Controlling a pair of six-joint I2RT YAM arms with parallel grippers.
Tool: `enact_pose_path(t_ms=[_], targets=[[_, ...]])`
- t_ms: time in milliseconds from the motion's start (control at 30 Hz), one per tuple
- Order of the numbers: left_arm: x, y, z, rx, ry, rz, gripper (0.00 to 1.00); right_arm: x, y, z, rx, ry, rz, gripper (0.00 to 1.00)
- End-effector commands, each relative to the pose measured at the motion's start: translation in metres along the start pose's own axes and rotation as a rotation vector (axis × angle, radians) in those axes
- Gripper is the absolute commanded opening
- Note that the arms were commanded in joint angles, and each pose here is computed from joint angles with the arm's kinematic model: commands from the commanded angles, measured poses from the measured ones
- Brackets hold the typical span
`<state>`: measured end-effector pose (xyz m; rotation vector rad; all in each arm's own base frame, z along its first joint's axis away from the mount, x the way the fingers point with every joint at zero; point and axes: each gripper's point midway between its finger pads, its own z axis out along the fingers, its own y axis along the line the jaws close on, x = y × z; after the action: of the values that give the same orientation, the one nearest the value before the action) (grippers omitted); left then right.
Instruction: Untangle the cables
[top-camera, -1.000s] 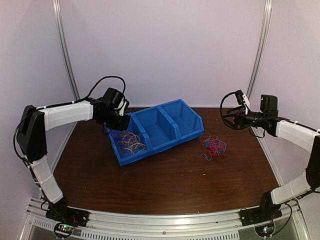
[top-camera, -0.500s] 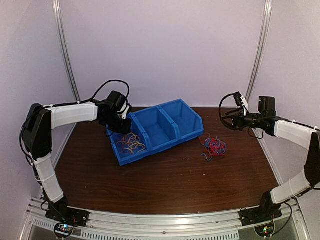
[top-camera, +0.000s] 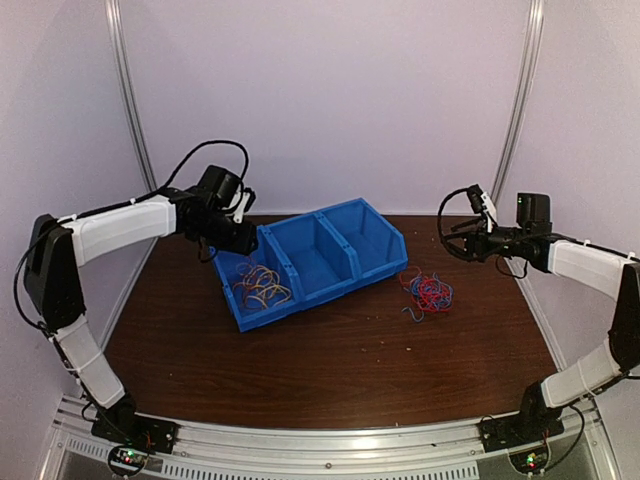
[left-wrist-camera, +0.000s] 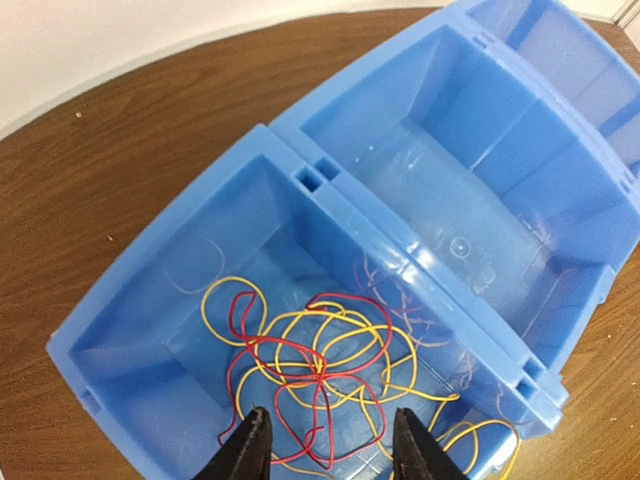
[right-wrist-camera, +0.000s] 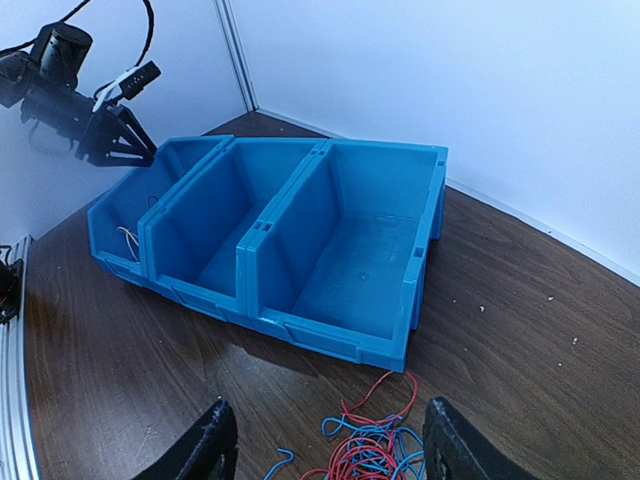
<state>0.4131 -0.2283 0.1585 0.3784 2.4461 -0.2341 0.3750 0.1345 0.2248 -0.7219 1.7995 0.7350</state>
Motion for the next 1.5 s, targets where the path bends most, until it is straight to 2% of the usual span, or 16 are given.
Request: enact_pose_path(t_ms=[0, 100, 167, 267, 367, 500, 633, 833, 933, 1067, 1133, 1200, 1333, 1467], targets=[[-0.055, -0.007, -0.066, 0.04, -0.212, 0.04, 0.44, -0.004, 0.0, -0.001, 0.003, -0.008, -0.019, 0.64], [-0.075, -0.011, -0.099, 0.067, -0.35, 0.077, 0.47, -0.003, 0.0, -0.001, 0.003, -0.005, -0.017, 0.64], [-0.076, -0.002, -0.106, 0.022, -0.378, 0.072, 0.52, -0.003, 0.0, -0.001, 0.002, -0.006, -0.017, 0.64], [-0.065, 0.005, -0.081, -0.023, -0.278, 0.029, 0.52, -0.003, -0.001, -0.001, 0.003, -0.004, -0.015, 0.64], [-0.036, 0.004, -0.043, -0.017, -0.144, -0.127, 0.51, -0.002, -0.002, 0.0, 0.006, -0.002, -0.013, 0.64], [-0.013, -0.001, -0.015, -0.044, -0.12, -0.252, 0.53, -0.002, -0.002, 0.0, 0.007, -0.001, -0.015, 0.64], [-0.001, 0.01, 0.004, -0.109, -0.092, -0.313, 0.56, -0.002, -0.001, 0.0, 0.002, -0.001, -0.014, 0.64], [0.007, 0.017, 0.029, -0.172, -0.052, -0.328, 0.6, 0.001, -0.001, 0.001, -0.008, 0.004, -0.012, 0.64], [0.009, 0.02, 0.042, -0.195, -0.035, -0.339, 0.59, 0.001, 0.0, 0.001, -0.01, 0.005, -0.015, 0.64], [0.005, 0.019, 0.056, -0.173, -0.031, -0.364, 0.53, 0.0, 0.001, 0.0, -0.012, 0.003, -0.019, 0.64], [0.002, 0.021, 0.059, -0.181, -0.039, -0.372, 0.45, -0.001, 0.001, 0.0, -0.013, 0.002, -0.02, 0.64], [-0.003, 0.022, 0.058, -0.185, -0.059, -0.375, 0.35, -0.001, 0.002, 0.0, -0.017, 0.002, -0.018, 0.64], [-0.013, 0.022, 0.047, -0.178, -0.093, -0.368, 0.02, -0.002, 0.002, 0.0, -0.017, 0.001, -0.022, 0.64], [-0.038, 0.019, 0.015, -0.158, -0.162, -0.327, 0.0, 0.0, 0.002, 0.0, -0.017, 0.004, -0.021, 0.64]])
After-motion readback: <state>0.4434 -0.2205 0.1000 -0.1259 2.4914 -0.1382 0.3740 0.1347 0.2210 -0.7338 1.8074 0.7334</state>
